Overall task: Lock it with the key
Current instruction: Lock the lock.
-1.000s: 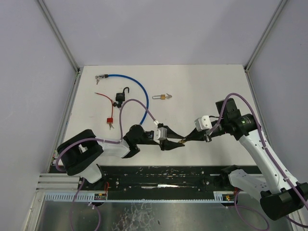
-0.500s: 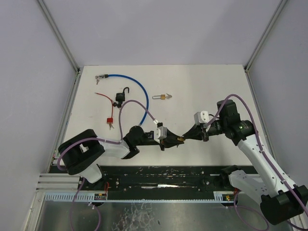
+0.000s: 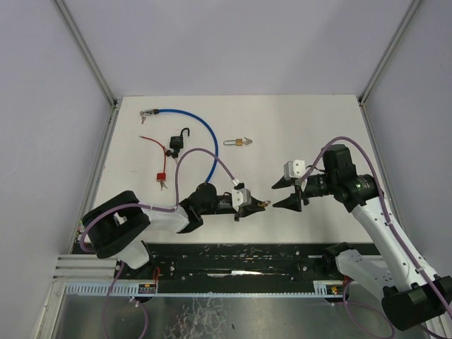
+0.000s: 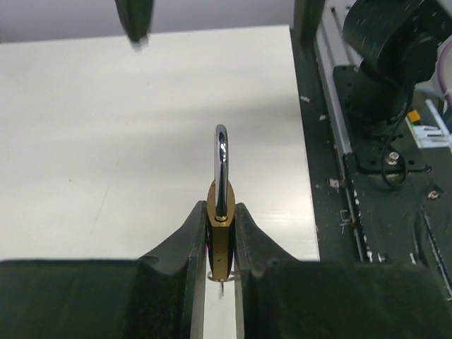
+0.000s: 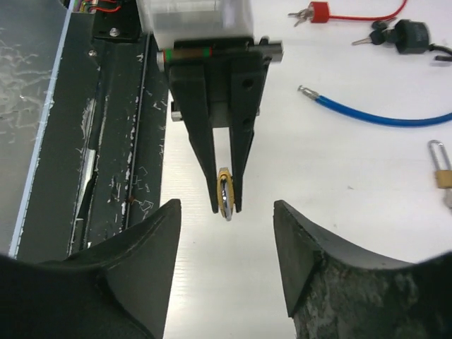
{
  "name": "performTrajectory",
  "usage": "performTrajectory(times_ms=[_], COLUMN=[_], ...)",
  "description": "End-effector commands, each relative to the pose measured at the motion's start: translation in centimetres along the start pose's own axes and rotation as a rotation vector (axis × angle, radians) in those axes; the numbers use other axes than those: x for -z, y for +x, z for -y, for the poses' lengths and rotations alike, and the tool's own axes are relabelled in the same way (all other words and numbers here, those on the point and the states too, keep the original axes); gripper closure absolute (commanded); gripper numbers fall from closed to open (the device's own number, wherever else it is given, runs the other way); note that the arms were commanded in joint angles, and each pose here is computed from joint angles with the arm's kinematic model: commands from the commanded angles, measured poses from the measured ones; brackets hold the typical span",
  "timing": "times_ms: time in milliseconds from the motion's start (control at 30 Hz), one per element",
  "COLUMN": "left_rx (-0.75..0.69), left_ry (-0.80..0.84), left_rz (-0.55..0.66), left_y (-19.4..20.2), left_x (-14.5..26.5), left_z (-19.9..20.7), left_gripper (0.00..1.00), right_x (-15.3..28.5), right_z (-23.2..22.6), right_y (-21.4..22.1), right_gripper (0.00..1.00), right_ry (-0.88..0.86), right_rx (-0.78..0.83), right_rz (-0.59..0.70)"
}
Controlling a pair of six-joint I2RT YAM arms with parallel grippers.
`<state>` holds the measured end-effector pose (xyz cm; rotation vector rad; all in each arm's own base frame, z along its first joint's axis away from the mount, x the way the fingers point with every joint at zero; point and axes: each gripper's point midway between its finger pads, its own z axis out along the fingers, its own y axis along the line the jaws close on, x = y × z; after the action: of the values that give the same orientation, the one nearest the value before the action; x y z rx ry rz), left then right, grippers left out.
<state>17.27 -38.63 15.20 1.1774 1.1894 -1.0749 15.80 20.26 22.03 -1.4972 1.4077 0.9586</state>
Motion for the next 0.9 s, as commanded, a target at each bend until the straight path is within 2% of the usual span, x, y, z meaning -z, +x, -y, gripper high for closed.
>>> performTrajectory(times_ms=[0, 167, 400, 633, 867], left_rx=[-0.083, -0.072, -0.058, -0.053, -0.051], left_ry=[-0.024, -0.010, -0.002, 0.006, 0.010], left_rz=[-0.017, -0.039, -0.042, -0.038, -0.031], left_y=[-0.9, -0.8, -0.9, -1.0, -1.2], left_x=[-0.5, -0.9, -1.2, -1.4, -1.5], left_z=[-1.1, -0.8, -0.7, -0.6, -0.5], left_gripper=[0.99, 0.99, 0.99, 0.99, 0.99], right_x=[1.7, 0.7, -0.6, -1.3, -1.7], right_z=[0.5, 0.1, 0.8, 0.6, 0.4], right_y=[-1.8, 0.0, 2.5, 2.9, 3.7], right_gripper=[0.45, 0.49, 0.50, 0.64, 0.69], right_ry=[0.039, -0.031, -0.010, -0.035, -0.048], right_rx=[0.123, 0.124, 0.169, 0.161, 0.150], right_rz=[-0.054, -0.080, -0.148, -0.144, -0.161])
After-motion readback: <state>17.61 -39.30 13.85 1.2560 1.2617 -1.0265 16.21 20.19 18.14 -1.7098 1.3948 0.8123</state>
